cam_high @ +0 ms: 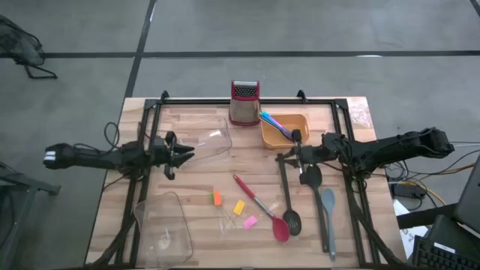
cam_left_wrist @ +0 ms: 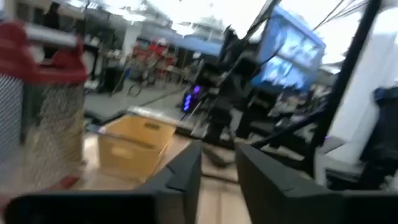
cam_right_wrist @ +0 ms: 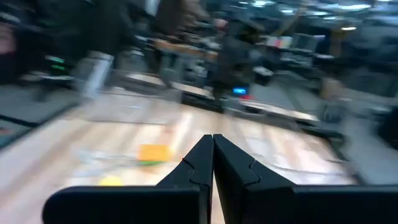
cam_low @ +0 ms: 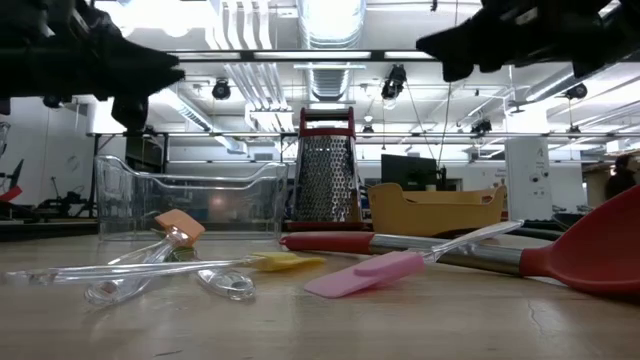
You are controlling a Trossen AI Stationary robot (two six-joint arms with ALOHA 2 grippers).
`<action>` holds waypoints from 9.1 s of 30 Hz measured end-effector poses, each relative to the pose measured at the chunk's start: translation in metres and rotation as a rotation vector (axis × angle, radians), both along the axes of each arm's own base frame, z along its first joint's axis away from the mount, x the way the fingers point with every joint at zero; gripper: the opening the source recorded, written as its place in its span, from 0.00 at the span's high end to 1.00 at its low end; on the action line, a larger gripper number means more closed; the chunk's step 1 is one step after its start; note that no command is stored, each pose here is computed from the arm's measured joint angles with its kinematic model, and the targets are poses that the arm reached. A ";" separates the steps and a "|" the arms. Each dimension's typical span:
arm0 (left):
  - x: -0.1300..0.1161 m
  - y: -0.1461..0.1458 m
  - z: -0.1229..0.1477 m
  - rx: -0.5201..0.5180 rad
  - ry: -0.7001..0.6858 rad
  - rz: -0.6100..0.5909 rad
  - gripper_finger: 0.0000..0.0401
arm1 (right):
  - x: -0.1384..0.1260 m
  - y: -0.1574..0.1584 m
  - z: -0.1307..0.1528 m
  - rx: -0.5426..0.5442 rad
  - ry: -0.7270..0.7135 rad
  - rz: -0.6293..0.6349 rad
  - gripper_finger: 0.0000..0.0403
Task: Pick & Place Kitchen Items
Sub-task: Put the pink spatula into the top transparent bin, then put the orange spatula into the top transparent bin
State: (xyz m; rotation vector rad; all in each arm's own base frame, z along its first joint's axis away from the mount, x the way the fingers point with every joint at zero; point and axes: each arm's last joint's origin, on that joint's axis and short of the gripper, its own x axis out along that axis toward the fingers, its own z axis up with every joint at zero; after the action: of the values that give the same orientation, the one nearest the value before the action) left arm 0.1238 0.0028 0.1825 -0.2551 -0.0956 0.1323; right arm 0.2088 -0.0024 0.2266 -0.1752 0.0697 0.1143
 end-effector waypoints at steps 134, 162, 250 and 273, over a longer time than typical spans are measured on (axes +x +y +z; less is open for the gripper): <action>0.291 -0.143 -0.048 0.151 0.770 -0.265 0.95 | -0.002 -0.006 0.010 0.234 0.084 -0.240 0.98; 0.176 -0.102 0.066 0.286 0.812 0.128 0.96 | -0.002 -0.006 0.010 0.234 0.085 -0.241 0.98; 0.094 -0.094 0.046 0.733 0.598 -0.314 0.68 | -0.002 -0.006 0.010 0.233 0.085 -0.240 0.98; 0.130 -0.173 -0.030 0.820 0.816 -0.493 0.70 | -0.002 -0.006 0.010 0.233 0.086 -0.240 0.98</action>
State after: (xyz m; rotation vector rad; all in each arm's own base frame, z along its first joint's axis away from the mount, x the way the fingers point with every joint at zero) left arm 0.2542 -0.1698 0.1529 0.6053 0.7142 -0.3010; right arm 0.2066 -0.0085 0.2363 0.0715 0.1617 -0.1097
